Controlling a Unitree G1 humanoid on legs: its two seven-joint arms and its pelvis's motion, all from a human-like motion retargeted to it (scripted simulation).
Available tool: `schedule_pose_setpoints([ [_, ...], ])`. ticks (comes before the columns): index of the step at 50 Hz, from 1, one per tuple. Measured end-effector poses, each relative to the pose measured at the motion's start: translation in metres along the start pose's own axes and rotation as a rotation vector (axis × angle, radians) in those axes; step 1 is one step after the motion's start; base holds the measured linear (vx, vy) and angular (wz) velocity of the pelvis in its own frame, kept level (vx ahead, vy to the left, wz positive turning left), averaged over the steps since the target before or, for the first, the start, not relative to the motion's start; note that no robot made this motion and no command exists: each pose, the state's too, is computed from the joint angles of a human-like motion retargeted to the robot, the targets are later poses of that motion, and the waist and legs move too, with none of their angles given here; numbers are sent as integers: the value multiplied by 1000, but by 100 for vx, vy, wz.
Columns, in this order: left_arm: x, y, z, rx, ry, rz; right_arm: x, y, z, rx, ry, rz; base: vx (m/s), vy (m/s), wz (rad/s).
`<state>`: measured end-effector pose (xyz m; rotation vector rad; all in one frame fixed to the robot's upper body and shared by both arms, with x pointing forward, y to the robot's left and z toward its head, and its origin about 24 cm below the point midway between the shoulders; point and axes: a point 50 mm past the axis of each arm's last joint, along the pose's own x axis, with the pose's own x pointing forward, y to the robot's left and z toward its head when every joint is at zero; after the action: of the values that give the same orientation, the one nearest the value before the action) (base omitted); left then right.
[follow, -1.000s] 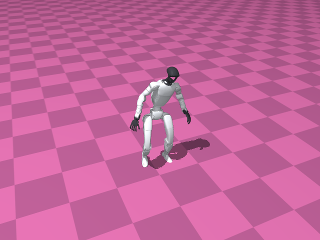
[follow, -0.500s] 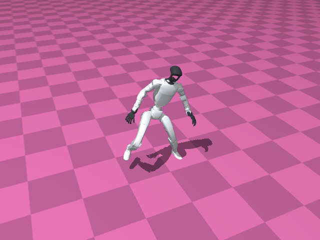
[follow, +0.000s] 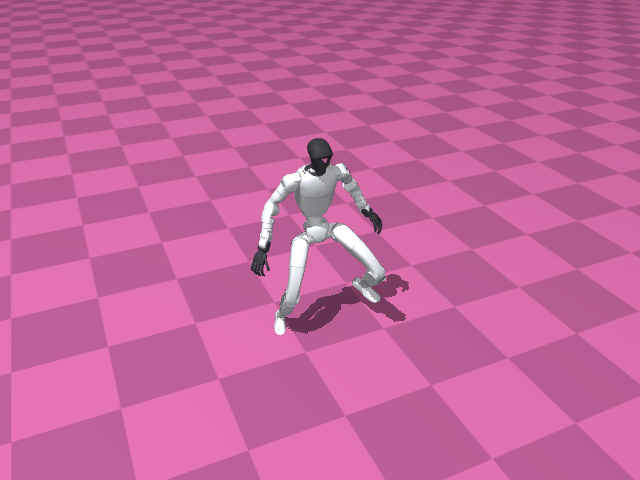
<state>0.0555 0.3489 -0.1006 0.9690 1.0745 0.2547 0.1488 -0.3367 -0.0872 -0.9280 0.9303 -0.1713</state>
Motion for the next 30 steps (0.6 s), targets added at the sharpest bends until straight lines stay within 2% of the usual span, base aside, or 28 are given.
schedule_pose_setpoints([
  [5,0,-8,10,-28,-39,-45,10,-10,28,-27,-56,37,3,-29,28],
  [13,6,14,9,-62,-40,7,10,0,94,-127,-281,98,5,-28,2],
  [17,9,22,8,-23,-50,-5,5,11,104,-123,-327,146,8,-18,-22],
  [25,18,45,25,69,-114,-4,-16,69,31,236,-33,232,15,-5,29],
  [30,28,59,55,199,-187,20,-47,119,-21,211,179,376,-3,0,76],
])
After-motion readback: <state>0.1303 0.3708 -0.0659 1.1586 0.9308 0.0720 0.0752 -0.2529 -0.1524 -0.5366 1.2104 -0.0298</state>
